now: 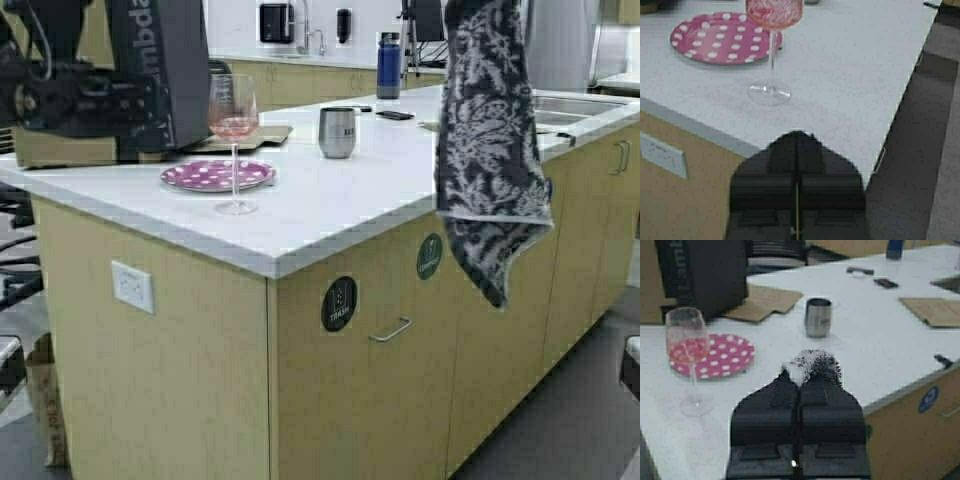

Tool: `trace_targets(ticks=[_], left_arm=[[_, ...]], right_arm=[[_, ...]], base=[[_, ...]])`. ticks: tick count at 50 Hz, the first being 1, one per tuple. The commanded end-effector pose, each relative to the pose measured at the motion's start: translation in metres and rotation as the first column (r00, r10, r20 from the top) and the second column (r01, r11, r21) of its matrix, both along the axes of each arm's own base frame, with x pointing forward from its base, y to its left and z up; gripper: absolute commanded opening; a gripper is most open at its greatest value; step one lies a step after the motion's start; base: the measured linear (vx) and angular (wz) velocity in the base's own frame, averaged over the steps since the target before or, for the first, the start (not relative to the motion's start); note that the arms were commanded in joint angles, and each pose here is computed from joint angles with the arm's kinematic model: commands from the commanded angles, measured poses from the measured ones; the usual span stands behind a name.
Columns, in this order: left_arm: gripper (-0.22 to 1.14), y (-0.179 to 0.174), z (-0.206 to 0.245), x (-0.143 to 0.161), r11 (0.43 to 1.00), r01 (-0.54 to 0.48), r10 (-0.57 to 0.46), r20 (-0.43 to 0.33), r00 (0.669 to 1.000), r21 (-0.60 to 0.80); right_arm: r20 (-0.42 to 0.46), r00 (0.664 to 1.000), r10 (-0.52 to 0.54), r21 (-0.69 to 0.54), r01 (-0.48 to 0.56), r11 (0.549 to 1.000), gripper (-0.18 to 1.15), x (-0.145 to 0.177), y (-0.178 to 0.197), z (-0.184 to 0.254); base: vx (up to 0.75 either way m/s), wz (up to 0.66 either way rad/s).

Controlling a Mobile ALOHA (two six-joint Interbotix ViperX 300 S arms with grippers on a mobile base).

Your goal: Get the cloth and wipe up the spill under the wine glass

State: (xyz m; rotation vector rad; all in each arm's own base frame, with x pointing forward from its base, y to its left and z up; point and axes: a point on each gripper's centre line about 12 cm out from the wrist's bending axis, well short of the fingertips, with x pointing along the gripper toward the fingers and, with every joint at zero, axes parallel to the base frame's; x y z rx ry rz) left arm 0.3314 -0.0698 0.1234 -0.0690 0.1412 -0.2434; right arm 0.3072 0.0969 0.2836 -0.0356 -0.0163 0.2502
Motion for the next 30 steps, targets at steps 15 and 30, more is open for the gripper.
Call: trace_targets(ticks=[15, 30], left_arm=[[0.05, -0.009, -0.033, 0.013, 0.999, 0.029, -0.024, 0.139, 0.990, -0.036], [0.33, -0.019, -0.052, 0.015, 0.994, 0.102, -0.098, 0.144, 0.985, -0.026]], right_arm=[[0.050, 0.999, -0.001, 0.018, 0.000, 1.000, 0.06, 0.001, 0.001, 0.016], [0.059, 0.998, -0.005, 0.016, 0.004, 1.000, 0.06, 0.004, 0.001, 0.012]], base=[[0.16, 0.00], [0.19, 0.05]])
